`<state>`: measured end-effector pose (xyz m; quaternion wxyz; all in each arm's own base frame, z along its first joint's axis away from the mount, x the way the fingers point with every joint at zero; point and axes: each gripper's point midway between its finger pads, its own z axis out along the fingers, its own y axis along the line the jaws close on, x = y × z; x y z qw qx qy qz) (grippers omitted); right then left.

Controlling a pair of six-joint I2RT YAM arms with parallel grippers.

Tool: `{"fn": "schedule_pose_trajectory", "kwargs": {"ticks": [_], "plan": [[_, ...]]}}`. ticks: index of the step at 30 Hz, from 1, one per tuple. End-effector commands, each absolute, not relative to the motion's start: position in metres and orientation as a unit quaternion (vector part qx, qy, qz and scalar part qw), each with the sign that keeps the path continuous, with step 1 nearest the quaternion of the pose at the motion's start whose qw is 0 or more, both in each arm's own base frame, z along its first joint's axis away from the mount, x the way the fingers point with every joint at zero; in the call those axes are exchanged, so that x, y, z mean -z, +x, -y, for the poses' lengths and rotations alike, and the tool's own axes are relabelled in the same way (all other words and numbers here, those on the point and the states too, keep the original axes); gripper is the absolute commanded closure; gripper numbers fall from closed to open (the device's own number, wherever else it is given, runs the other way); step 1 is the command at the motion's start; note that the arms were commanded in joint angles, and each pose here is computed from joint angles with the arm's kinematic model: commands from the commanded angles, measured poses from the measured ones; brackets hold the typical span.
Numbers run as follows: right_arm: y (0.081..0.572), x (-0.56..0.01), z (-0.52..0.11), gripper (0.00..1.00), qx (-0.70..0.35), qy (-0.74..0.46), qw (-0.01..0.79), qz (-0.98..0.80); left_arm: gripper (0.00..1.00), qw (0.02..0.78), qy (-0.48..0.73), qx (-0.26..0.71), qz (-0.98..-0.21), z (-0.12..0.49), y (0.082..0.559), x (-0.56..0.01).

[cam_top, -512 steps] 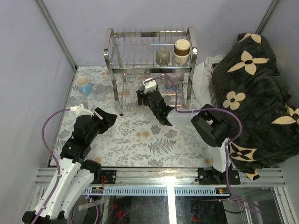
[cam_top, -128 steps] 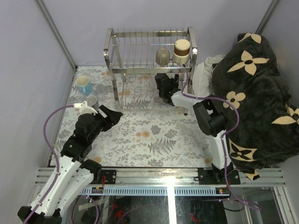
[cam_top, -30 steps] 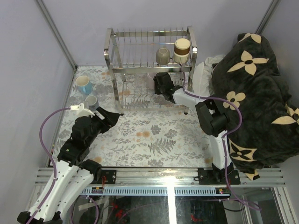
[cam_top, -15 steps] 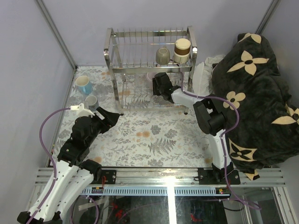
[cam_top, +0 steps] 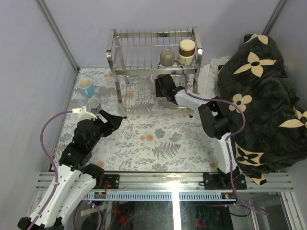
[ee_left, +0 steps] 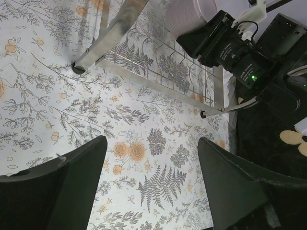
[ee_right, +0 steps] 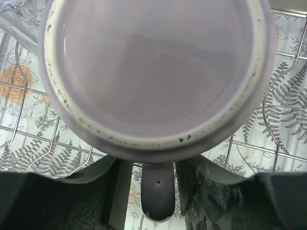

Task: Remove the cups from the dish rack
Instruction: Unload the cup from the dish rack.

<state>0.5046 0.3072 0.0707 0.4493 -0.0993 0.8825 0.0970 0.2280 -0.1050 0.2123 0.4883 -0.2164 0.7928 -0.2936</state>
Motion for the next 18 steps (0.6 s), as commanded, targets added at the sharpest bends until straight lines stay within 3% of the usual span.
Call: {"fn": "schedule_pose_trajectory", "kwargs": {"ticks": [1, 12, 15, 18], "plan": [[0.5161, -0.0882, -0.3071, 0.55, -0.083, -0.108, 0.47, -0.872, 0.23, 0.506, -0.209, 0.295, -0.783, 0.1039, 0.2299, -0.2251], [0.5242, -0.0845, -0.3048, 0.62, -0.072, -0.113, 0.468, -0.874, 0.23, 0.506, -0.209, 0.293, -0.784, 0.1037, 0.2305, -0.2239], [0.525, -0.0826, -0.3038, 0.68, -0.07, -0.113, 0.466, -0.875, 0.23, 0.504, -0.209, 0.293, -0.785, 0.1044, 0.231, -0.2239], [0.5256, -0.0834, -0.3027, 0.83, -0.069, -0.112, 0.466, -0.875, 0.23, 0.505, -0.209, 0.293, -0.785, 0.1042, 0.2313, -0.2241]]}}
